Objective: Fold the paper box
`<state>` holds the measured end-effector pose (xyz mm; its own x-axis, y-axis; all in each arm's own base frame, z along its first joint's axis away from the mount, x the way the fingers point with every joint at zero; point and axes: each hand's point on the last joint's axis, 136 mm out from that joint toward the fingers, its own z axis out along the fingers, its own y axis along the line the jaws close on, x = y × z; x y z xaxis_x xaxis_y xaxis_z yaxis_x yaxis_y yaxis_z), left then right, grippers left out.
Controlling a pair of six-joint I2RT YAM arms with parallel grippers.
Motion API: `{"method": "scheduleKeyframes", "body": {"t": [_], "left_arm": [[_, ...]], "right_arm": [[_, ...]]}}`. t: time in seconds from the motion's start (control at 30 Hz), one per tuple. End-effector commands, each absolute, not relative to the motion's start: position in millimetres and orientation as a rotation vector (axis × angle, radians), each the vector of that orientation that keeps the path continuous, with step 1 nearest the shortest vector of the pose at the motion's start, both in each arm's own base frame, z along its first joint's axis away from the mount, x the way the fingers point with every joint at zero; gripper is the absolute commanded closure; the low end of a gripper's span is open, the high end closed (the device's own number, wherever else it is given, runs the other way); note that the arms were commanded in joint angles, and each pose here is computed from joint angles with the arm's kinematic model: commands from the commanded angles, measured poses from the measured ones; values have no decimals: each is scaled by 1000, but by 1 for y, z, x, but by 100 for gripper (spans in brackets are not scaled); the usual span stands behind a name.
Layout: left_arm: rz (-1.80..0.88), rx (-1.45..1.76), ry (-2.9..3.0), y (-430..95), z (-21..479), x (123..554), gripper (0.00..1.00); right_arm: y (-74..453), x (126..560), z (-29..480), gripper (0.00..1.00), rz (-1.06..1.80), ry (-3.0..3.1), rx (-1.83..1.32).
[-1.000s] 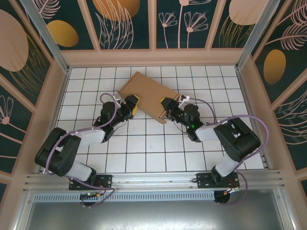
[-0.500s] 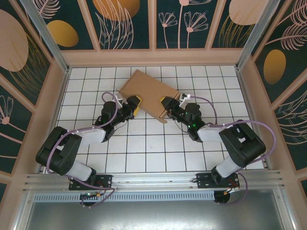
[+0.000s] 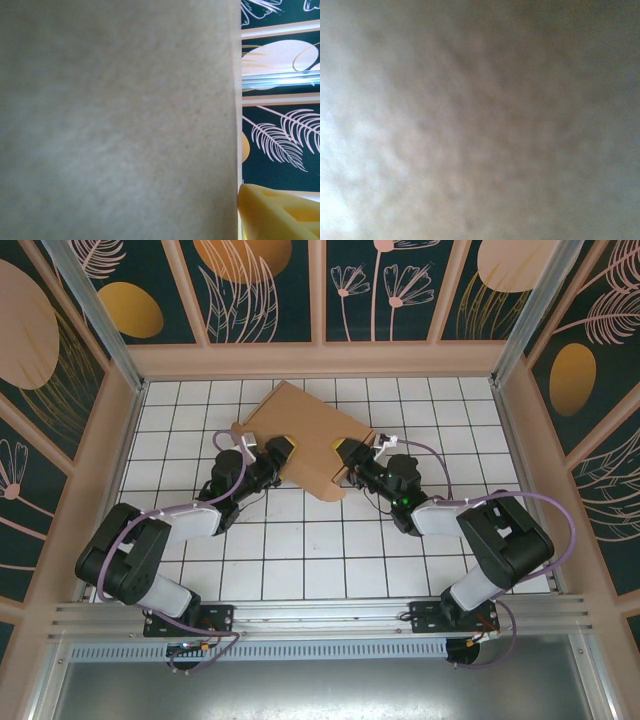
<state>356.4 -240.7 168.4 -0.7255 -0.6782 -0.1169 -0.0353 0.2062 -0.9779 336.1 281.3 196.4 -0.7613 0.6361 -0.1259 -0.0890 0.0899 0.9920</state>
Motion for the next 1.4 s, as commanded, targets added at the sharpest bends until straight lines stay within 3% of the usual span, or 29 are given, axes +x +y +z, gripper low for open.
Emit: {"method": "scheduleKeyframes", "body": {"t": [0.0,0.23,0.47,0.6,0.8,0.97,1.13,1.27,1.37], "left_arm": [[-1542,-653,1907,-242,181,360,23],[-1534,-599,1717,-232,231,370,30],[-1568,-629,1681,-229,236,370,45],[-1539,-670,1693,-223,235,368,53],[-1489,-724,1698,-211,235,362,56],[-1412,-763,1730,-200,233,356,56],[-1301,-829,1777,-184,228,348,56],[-1250,-883,1842,-178,219,341,58],[-1196,-941,1945,-177,203,334,61]], "right_arm": [[313,295,287,48,2087,1571,249],[323,291,282,48,2257,1528,335],[328,289,277,47,2293,1530,356],[329,291,268,38,2244,1585,364],[325,294,253,23,2137,1655,369],[292,302,239,13,1879,1758,361],[232,314,237,1,1432,1817,290],[214,321,256,1,1154,1825,72],[218,313,283,7,834,1672,-246]]}}
